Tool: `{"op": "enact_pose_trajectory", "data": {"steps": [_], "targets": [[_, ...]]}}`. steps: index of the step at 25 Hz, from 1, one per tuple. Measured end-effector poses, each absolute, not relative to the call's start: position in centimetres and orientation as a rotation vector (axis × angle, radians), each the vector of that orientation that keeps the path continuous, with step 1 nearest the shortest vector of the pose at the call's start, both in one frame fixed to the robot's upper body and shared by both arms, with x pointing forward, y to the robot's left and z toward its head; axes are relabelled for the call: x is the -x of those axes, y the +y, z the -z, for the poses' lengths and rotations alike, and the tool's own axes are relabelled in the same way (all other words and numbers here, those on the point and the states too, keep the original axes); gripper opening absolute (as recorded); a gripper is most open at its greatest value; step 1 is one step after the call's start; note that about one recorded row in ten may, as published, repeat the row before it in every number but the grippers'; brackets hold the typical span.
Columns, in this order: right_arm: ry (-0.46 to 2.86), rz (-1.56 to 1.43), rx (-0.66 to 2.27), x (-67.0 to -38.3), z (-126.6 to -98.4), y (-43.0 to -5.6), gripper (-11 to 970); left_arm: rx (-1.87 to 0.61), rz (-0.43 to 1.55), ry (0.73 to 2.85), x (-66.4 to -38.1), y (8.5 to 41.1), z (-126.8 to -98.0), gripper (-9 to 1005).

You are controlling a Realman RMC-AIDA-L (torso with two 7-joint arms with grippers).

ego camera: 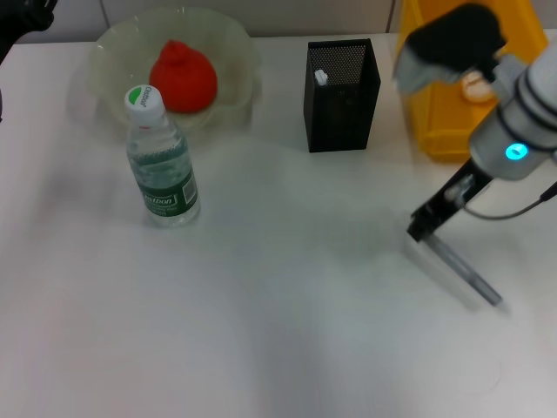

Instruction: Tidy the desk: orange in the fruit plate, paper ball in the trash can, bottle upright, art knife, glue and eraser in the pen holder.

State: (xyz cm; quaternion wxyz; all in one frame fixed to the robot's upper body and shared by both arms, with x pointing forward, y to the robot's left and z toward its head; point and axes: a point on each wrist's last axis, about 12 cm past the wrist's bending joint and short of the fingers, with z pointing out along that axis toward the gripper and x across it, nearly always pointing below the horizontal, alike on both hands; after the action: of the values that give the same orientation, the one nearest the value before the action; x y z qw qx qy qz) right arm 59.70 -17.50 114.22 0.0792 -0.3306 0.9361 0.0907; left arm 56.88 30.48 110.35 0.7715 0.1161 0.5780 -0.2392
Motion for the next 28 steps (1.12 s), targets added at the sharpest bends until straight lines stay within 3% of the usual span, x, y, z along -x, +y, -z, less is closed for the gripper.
{"op": "enact_pose_trajectory", "data": {"steps": [7,12,17,28], "targets": [[2.320,-0.862,0.747,-59.6,-117.4,-22.8,144,-0.245,0.510,1.245,-56.9,30.8,-110.5,520],[1.700,-1.166,0.475,-59.3,-116.3,-26.7,143,-0.233,0.500,1.248,-56.9,31.0,-110.4,520],[1.452,-1.034,0.373,-59.7,-114.1,-26.6,142,-0.235,0.497,1.248,-57.2,30.9,-110.6,520],[1.542,-0.741,0.465,-63.9,-112.0,-21.5,191,-0.233,0.477,1.255,-57.0,31.1,-110.4,520]]}}
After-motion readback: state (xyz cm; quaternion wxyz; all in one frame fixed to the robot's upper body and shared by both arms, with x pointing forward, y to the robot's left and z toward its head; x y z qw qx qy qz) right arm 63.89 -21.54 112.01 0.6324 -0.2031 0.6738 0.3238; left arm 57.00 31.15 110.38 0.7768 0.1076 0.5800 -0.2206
